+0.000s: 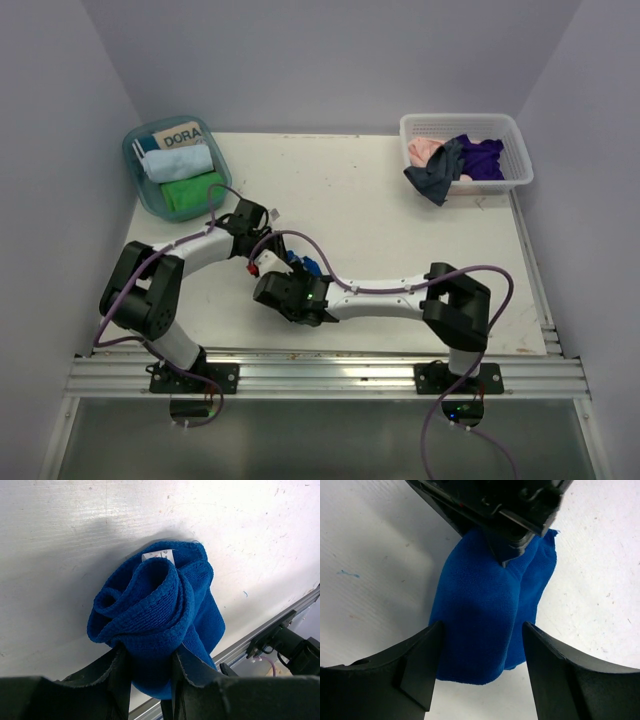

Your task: Roll the towels

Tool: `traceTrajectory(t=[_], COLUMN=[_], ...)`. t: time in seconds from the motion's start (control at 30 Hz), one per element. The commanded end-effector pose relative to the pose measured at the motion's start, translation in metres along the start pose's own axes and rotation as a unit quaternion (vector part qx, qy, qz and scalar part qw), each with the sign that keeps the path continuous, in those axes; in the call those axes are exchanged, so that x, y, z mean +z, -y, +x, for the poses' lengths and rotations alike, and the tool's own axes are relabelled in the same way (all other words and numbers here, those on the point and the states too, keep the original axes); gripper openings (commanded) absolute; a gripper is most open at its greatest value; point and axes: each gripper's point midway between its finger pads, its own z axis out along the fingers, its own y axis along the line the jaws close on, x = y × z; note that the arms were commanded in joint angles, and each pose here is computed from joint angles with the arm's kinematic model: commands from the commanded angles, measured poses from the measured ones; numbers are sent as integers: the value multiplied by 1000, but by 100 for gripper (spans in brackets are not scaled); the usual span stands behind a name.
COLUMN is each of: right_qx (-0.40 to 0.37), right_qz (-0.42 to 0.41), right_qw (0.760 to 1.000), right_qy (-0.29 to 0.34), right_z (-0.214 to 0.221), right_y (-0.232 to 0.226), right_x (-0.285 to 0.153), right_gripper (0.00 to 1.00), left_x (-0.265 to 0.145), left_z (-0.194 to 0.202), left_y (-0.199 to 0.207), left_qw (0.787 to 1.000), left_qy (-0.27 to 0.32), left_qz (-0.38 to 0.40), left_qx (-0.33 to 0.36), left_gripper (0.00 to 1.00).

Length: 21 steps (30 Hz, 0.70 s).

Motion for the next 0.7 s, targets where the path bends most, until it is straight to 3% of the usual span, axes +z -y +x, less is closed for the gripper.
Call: traceTrajectory(t=[0.0, 0.33, 0.67], right_qx=[-22, -10, 6], right_qz=[33, 35, 20], right_qw=[999, 999, 998], right_qy=[7, 1, 55], right_z=[-5, 6, -31], right_y=[1, -4, -3], right_x=[5, 11, -24], right_gripper=[68, 66, 77], left_x=[6, 5, 5], left_z=[5, 5, 4], left_y=[-11, -13, -13], left_qw=[999, 999, 999], left_qy=[-11, -9, -6], left_qz=[-32, -39, -40], left_qx=[-11, -11, -11], left_gripper=[32, 33, 33])
